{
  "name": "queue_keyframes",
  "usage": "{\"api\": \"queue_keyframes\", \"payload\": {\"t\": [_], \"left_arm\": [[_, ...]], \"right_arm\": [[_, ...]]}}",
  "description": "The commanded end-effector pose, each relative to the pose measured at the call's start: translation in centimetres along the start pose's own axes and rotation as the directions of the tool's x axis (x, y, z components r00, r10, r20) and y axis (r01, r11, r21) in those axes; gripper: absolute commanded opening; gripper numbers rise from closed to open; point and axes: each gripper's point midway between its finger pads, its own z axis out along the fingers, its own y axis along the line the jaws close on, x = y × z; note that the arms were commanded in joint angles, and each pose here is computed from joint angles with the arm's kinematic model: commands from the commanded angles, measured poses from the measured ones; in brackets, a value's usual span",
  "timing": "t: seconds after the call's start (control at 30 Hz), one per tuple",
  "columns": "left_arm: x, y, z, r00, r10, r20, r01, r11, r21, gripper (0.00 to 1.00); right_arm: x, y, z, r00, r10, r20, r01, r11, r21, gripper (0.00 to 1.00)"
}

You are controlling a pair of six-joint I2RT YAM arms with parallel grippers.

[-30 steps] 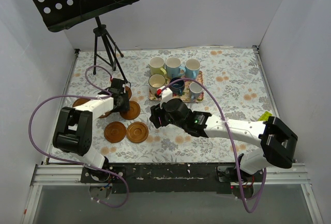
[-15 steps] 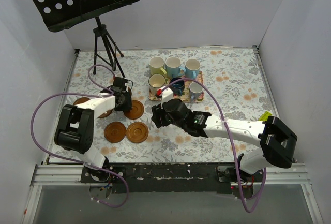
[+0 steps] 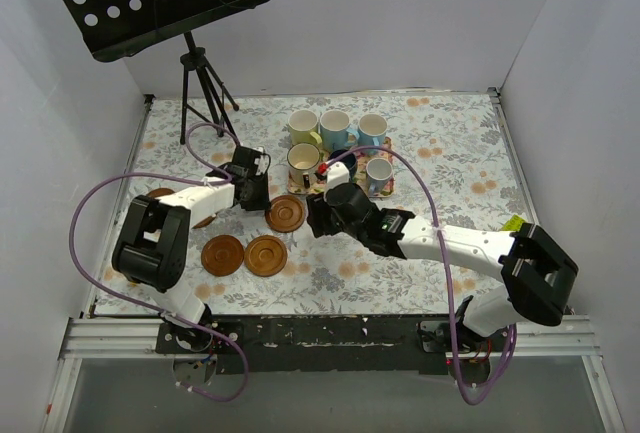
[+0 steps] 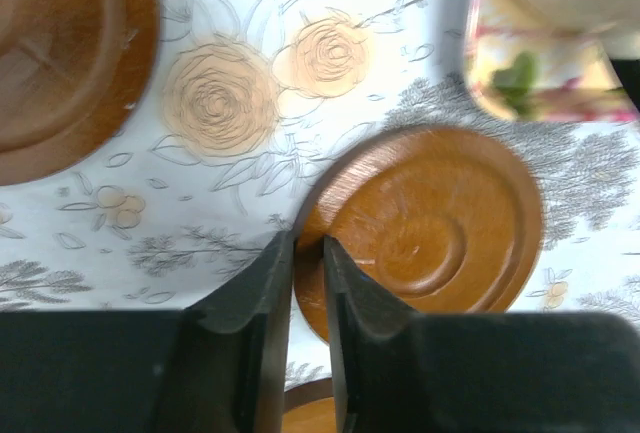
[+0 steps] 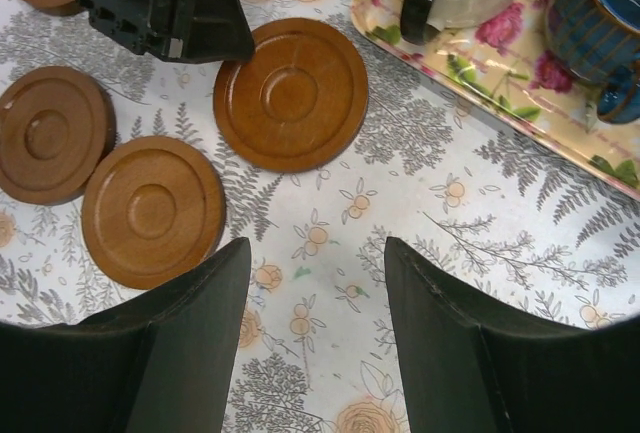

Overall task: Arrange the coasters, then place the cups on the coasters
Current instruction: Move the coaster to the center of the board.

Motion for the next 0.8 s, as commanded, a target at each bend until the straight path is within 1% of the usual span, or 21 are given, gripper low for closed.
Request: {"api": "queue_keyframes", "payload": {"t": [0.0,0.3,0.6,0.77], "left_arm": [[1.2,-2.8,0.0,0.999,0.022,-0.037,-0.019,0.996,0.087,0.11],[3.1,-5.3,0.1,0.994,0.073,-0.078,-0.061,0.988,0.142,0.1],[5.8,-8.3,-0.4,0.983,0.146,-0.109,-0.121,0.971,0.205,0.11],[5.4,-9.5,-1.0,0.983,0.162,-0.083,-0.138,0.961,0.238,0.12]], "right_arm": [[-0.8,-1.0,-0.8,0.999,0.035,0.026,-0.036,0.999,0.017,0.64],[0.2,-2.6,-0.2,0.998,0.055,0.0,-0.055,0.997,0.051,0.64],[2.6,-5.1,1.6,0.996,0.06,-0.069,-0.053,0.994,0.097,0.66],[4.6,-5.6,2.3,0.992,0.055,-0.118,-0.042,0.993,0.107,0.67]]}}
